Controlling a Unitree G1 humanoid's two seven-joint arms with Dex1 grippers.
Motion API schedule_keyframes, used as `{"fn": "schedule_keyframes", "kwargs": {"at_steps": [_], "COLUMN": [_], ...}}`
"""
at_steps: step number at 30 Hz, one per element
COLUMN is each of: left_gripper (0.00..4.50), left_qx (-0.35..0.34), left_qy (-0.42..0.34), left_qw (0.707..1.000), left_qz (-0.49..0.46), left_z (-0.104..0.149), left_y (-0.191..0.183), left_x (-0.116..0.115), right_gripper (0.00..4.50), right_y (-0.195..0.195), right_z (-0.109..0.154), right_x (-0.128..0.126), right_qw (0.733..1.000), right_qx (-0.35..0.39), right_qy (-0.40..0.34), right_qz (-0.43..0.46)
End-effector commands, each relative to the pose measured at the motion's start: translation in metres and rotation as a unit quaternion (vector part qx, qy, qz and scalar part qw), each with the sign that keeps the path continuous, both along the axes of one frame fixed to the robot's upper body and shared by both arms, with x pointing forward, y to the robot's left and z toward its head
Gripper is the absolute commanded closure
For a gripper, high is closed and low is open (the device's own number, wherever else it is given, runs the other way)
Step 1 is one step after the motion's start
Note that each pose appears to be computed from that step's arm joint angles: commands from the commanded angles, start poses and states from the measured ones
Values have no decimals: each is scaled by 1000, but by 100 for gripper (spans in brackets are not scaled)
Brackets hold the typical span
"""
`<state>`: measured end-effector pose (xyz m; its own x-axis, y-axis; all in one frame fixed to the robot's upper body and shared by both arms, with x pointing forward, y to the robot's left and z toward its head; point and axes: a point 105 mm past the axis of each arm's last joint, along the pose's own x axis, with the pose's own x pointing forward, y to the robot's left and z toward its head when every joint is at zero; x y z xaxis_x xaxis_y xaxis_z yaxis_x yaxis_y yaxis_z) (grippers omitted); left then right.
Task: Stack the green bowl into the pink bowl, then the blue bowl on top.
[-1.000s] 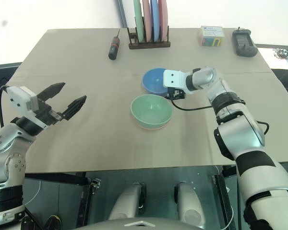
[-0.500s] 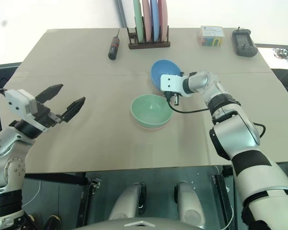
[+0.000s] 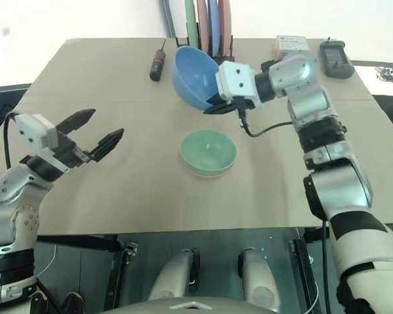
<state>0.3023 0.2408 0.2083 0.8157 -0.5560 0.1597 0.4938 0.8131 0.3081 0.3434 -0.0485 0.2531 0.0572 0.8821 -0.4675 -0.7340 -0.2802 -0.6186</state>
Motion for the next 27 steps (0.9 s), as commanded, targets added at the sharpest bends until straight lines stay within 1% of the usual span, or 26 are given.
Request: {"fn": "schedule_keyframes", "kwargs": {"at_steps": [1,3,4,5,6,9,12,14,16,19,22,23,27], "left_gripper": [0,0,0,0,0,0,0,0,0,0,0,0,0], "left_qx": [10,11,11,11,12,13,10,9,6,11,18,20,17], "left_qy": [-2,-1,-1,-1,-1,8,26,31,39,44,63,66,72], "left_qw": [1000,999,999,999,999,999,999,999,999,999,998,998,997], "left_qz": [-28,-33,-36,-38,-41,-48,-35,-32,-28,-23,-16,-12,-9], "left_z": [4,4,4,5,6,5,1,0,-1,-3,-12,-14,-16], "left_y": [-9,-11,-11,-12,-13,-14,-10,-9,-7,-4,1,2,5], "left_x": [2,4,5,6,7,8,10,9,6,-4,-20,-24,-41], "right_gripper": [436,378,364,332,289,194,86,3,3,3,3,3,3], "right_y": [1,0,0,-2,-5,-8,-9,-16,-24,-47,-86,-97,-136], "right_z": [8,4,3,0,-3,-7,0,4,8,8,-8,-10,-34], "right_x": [-27,-34,-36,-38,-41,-47,-42,-35,-31,-31,-38,-38,-42], "right_qw": [999,999,999,999,999,998,999,998,996,989,977,969,947], "right_qx": [-10,-16,-17,-23,-33,-37,-1,20,52,106,130,148,179], "right_qy": [5,13,16,22,29,41,38,40,45,72,125,142,164], "right_qz": [30,30,29,27,26,23,-7,-35,-56,-74,-118,-140,-212]}}
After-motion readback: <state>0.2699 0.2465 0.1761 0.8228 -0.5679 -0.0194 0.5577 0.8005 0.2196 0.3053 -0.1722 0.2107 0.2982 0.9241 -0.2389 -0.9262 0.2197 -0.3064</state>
